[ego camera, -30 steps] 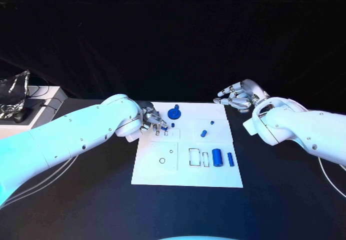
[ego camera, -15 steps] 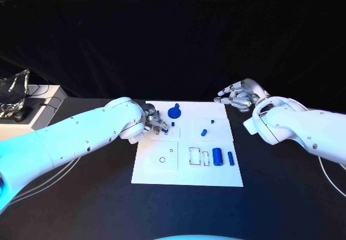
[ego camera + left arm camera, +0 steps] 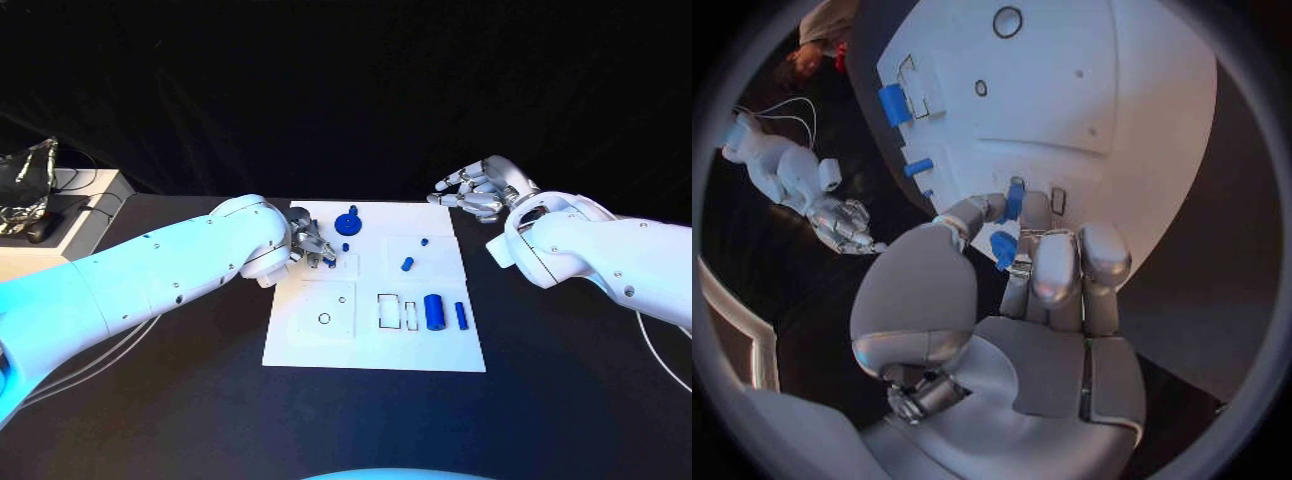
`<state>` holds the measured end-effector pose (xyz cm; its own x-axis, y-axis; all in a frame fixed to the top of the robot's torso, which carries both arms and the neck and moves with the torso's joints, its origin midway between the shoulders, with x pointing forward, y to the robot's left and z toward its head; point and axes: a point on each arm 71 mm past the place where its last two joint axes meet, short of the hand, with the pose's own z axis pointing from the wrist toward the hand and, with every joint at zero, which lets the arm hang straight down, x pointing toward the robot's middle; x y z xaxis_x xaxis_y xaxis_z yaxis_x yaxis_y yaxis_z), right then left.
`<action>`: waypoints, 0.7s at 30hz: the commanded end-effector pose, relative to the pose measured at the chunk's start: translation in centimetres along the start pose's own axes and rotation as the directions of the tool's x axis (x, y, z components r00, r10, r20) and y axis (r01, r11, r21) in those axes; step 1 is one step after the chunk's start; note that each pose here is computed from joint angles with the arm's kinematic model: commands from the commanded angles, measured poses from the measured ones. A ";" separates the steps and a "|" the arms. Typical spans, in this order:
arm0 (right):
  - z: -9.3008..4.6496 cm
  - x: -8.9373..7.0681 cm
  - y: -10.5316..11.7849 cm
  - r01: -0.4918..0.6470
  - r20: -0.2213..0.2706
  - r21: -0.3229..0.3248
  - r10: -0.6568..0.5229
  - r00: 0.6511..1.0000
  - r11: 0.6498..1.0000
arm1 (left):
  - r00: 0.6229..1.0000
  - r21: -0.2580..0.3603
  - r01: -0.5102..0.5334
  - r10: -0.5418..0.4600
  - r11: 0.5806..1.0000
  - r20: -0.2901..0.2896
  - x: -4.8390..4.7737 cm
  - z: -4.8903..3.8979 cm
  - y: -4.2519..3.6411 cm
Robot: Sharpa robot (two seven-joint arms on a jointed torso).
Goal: Assemble the parts on the task board
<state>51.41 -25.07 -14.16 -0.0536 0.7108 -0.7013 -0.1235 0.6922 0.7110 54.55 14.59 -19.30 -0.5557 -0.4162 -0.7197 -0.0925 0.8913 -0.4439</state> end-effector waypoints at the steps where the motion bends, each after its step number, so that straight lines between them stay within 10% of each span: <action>1: 0.0 0.1 0.1 0.005 -0.008 -0.012 -0.005 1.000 1.000 | 1.000 -0.001 -0.024 0.024 1.000 -0.004 0.10 0.01 -0.11; 21: 0.0 0.0 0.1 0.006 -0.009 -0.011 -0.006 1.000 1.000 | 0.996 -0.008 -0.070 0.069 0.998 -0.058 0.68 -0.06 -0.14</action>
<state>51.41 -25.11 -14.16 -0.0532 0.7108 -0.7014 -0.1227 0.6924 0.7110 54.40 14.38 -19.32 -0.5780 -0.3760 -0.7242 -0.0706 0.9072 -0.4147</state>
